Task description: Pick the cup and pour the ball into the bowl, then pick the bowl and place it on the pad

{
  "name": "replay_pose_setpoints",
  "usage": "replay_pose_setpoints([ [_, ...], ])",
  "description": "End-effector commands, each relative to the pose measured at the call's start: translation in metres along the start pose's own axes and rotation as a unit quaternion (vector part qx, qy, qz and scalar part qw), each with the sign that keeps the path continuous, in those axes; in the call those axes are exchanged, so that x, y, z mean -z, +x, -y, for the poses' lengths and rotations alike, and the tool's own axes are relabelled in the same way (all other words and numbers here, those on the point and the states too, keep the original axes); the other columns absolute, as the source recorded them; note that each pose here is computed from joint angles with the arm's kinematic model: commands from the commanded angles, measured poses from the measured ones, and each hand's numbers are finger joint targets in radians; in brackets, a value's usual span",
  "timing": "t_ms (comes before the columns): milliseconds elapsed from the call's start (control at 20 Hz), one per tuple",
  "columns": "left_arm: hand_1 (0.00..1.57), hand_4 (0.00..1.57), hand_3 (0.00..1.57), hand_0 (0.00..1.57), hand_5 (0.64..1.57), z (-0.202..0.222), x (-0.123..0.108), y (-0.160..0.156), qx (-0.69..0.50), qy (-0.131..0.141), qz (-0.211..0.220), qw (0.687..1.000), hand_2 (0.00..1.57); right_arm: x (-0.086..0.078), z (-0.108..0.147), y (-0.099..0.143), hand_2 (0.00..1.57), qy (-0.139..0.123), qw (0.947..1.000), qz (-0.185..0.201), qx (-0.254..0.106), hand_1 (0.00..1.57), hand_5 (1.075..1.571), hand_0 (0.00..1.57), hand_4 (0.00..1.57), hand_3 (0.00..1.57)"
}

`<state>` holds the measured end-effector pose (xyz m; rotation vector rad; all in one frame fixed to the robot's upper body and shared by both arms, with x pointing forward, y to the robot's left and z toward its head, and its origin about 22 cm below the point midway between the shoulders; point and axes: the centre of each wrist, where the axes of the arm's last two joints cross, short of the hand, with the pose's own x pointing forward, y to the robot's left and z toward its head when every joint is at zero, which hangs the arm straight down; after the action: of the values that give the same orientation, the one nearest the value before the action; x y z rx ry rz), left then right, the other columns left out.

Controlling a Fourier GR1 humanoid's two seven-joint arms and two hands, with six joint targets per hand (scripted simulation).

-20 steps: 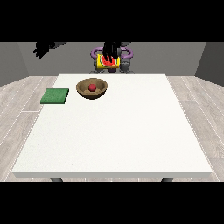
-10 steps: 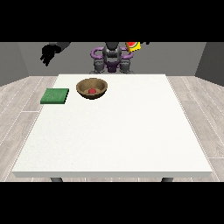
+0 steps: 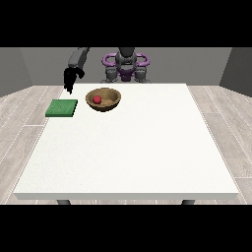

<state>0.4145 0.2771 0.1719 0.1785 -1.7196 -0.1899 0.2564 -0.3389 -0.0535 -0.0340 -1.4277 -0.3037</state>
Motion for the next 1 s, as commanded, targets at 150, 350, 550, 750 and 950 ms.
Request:
replay_pose_setpoints([
  [150,0.0,1.04,0.0,0.0,1.558,-0.089,-0.017,0.015,-0.045,-0.017,0.037,0.998,0.0,0.007,-0.024,-0.021,0.0,0.002,0.9995,0.016,0.028,0.0,1.566,0.0,0.72,0.0],
  [350,0.0,0.98,0.0,0.0,1.552,-0.091,-0.029,0.006,-0.037,0.001,0.041,0.998,0.0,0.014,-0.029,-0.037,0.0,0.014,0.9991,0.031,0.024,0.0,1.557,0.0,0.61,0.0],
  [550,0.0,1.01,0.0,0.0,1.535,-0.122,-0.04,0.015,-0.041,0.003,0.041,0.998,0.0,0.015,-0.046,-0.051,0.0,0.02,0.9993,0.023,0.021,0.0,1.56,0.0,0.56,0.0],
  [750,0.0,1.01,0.0,0.0,1.536,-0.139,-0.052,0.012,-0.034,0.022,0.059,0.997,0.0,0.018,-0.037,-0.055,0.0,0.037,0.9986,0.018,0.033,0.0,1.554,0.0,0.52,0.0],
  [950,0.0,1.02,0.0,0.0,1.536,-0.129,-0.046,0.048,-0.039,0.004,0.069,0.997,0.0,0.033,-0.031,-0.053,0.0,0.016,0.9985,0.048,0.022,0.0,1.548,0.0,0.48,0.0],
])
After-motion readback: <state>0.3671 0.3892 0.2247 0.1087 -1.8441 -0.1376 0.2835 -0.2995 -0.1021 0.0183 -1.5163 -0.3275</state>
